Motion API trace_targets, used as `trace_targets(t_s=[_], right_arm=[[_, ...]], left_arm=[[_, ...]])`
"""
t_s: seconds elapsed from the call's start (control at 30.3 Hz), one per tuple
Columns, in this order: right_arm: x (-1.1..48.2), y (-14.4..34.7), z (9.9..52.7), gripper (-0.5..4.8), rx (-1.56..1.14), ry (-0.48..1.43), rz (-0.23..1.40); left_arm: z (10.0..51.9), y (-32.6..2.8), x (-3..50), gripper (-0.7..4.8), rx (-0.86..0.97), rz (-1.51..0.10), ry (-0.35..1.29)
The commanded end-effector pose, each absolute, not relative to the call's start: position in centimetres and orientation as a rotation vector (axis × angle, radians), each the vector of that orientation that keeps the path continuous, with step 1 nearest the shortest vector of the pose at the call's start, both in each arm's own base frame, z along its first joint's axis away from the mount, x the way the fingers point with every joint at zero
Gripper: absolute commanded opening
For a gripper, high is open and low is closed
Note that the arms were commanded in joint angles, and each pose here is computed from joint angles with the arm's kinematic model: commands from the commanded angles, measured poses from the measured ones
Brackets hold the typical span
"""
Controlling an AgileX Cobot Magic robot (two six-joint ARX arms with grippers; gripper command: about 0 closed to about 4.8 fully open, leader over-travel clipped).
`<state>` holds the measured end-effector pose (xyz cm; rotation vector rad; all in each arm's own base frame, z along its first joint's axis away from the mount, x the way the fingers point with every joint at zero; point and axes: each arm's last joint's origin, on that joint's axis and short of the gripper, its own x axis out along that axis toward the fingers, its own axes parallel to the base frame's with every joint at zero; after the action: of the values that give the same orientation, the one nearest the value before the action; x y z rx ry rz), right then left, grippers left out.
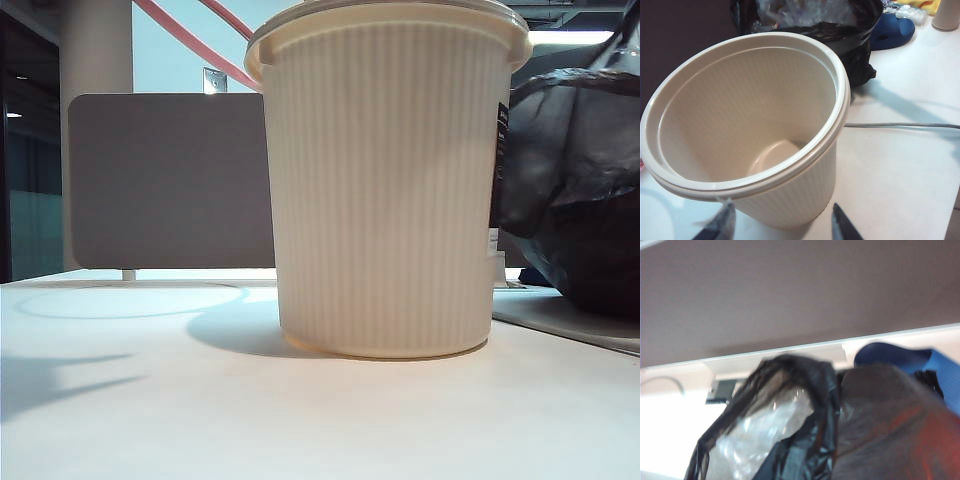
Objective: Open the ring lid of the trash can, pull out the black garbage bag inside, and place it on the table.
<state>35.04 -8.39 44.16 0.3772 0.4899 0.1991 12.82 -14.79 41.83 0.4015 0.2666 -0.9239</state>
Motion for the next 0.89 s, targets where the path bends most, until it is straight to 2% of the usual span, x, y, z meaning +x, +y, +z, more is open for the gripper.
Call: trace_targets(t_s=[0.03,0.89], right_arm=[[35.2,-8.1,43.6,-0.01,0.348,0.492,0.214],[35.4,-8.2,41.3,-0.01,0.358,0.590,0.212]], left_arm=[[42.0,-14.8,12.8,2.46,0.396,-0.926,0.255],[41.6,-15.3,13.2,2.46,0.374,-0.928,0.286]])
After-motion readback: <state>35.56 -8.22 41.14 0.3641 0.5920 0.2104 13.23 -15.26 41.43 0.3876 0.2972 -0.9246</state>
